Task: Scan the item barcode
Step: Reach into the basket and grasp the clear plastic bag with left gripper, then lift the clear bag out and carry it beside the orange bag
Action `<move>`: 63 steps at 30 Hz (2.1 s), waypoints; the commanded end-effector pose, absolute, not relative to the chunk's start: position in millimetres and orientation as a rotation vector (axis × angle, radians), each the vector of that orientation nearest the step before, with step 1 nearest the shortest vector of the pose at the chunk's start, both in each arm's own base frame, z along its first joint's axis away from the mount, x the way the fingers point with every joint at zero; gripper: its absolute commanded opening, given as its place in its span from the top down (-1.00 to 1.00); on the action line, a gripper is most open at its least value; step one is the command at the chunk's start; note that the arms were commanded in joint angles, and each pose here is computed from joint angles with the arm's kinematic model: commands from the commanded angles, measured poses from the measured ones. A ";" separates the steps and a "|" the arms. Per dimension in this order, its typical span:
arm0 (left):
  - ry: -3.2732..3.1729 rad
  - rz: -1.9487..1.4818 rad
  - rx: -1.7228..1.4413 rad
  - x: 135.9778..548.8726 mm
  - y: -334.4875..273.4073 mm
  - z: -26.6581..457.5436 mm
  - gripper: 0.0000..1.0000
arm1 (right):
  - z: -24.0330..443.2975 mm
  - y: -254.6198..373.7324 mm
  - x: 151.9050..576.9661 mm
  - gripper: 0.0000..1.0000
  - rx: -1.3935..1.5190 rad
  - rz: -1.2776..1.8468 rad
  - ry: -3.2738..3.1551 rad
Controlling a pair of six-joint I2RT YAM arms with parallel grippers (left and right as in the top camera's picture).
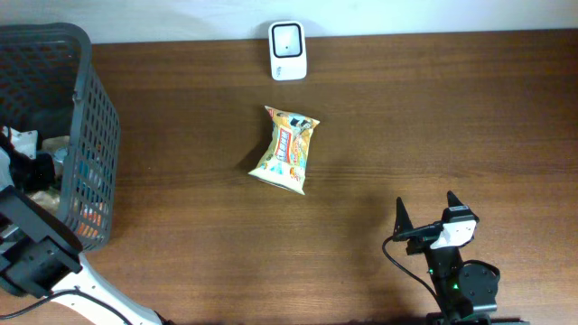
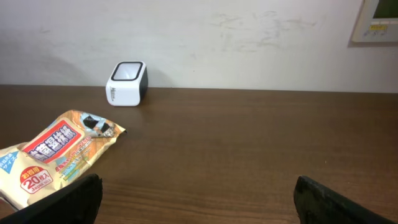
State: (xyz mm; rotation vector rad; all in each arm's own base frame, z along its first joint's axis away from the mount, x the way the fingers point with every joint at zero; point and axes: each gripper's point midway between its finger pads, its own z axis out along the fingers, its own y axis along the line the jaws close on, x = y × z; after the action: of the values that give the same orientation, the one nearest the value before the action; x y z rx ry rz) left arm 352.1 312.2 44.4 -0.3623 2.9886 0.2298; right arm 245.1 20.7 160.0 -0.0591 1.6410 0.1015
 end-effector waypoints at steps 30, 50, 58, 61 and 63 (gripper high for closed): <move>1.998 -0.294 -0.399 420.8 223.3 433.2 1.00 | 157.1 17.5 245.4 -0.96 -0.043 0.091 1.644; 1.984 -0.912 0.293 422.7 -65.7 475.8 1.00 | 157.1 17.6 245.4 -0.97 -0.043 0.092 1.644; 2.336 -0.709 0.360 418.3 -158.4 394.0 1.00 | 157.1 17.6 245.4 -0.97 -0.043 0.092 1.644; 2.471 -0.611 0.345 420.5 -184.3 356.5 1.00 | 157.1 17.5 245.4 -0.97 -0.043 0.091 1.644; 2.588 -0.511 0.210 427.7 -196.8 322.1 1.00 | 157.1 17.5 245.4 -0.97 -0.043 0.091 1.644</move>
State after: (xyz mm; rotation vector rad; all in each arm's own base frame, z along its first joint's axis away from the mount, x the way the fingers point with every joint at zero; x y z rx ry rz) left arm 411.8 -193.9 371.9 0.4129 2.4146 -0.7773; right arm 245.1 20.7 160.0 -0.0588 1.6410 0.1018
